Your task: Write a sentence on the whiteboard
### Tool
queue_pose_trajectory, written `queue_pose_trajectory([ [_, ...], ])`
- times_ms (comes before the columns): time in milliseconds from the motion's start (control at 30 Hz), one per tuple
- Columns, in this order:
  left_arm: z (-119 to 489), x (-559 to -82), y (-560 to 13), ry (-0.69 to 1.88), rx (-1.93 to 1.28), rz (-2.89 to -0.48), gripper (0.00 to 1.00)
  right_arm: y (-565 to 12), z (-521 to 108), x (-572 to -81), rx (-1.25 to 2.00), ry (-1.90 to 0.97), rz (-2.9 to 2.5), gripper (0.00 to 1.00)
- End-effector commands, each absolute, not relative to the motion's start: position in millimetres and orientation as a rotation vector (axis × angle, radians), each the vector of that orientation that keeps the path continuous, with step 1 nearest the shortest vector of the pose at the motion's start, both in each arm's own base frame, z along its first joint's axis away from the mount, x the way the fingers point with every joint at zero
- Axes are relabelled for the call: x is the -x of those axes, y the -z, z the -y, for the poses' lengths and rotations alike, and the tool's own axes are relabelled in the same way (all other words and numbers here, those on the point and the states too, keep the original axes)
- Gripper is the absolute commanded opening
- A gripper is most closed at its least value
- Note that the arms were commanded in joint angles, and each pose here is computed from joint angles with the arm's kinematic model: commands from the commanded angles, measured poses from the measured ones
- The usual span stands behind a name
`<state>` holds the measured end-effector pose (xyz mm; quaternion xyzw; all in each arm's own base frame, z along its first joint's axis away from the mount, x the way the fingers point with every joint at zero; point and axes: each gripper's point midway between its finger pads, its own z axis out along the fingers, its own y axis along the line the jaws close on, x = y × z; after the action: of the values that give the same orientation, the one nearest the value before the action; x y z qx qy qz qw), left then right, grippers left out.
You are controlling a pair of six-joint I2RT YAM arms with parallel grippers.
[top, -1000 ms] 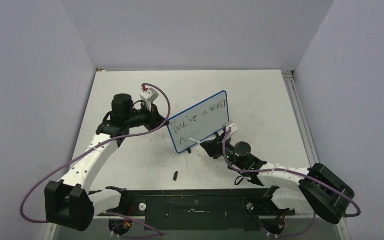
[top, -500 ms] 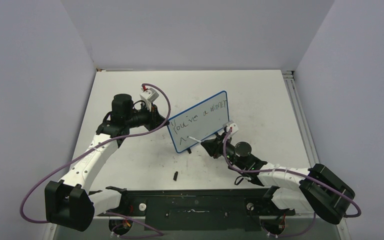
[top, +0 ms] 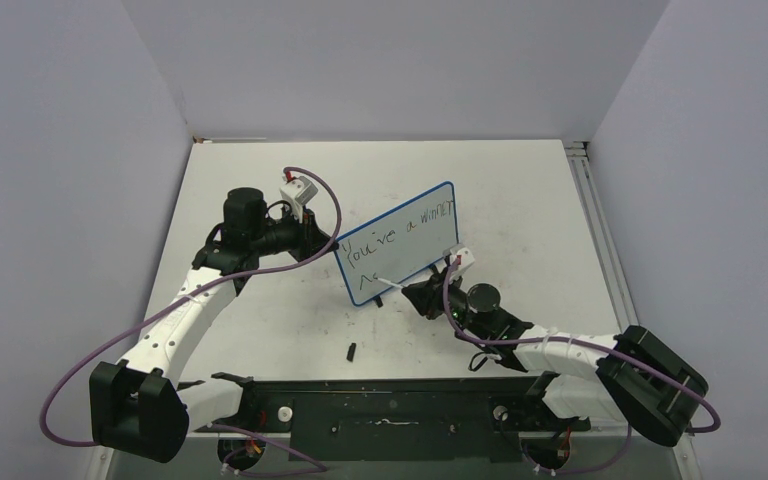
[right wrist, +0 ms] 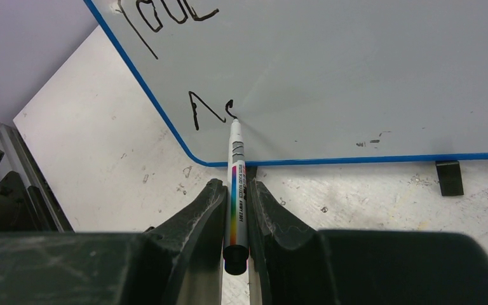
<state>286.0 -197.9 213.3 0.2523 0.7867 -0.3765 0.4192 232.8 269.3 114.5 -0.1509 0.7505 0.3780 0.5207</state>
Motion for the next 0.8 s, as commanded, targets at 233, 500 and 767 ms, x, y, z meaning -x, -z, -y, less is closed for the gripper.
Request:
queue_pose_trajectory([
  [233,202,-280,-221,0.974,-0.641,-1.953,0.00,-138,-256,-247,0.277,-0.829,-1.725,0.05],
  [500,202,-280,-222,0.973,-0.641,-1.951,0.00,-155,-272,-247,0.313,-0.899,-1.676,0.05],
  [767,202,-280,-222,0.975,-0.641,-1.951,0.00,-161,-275,-244,0.315,-0.922,-1.654,0.05],
])
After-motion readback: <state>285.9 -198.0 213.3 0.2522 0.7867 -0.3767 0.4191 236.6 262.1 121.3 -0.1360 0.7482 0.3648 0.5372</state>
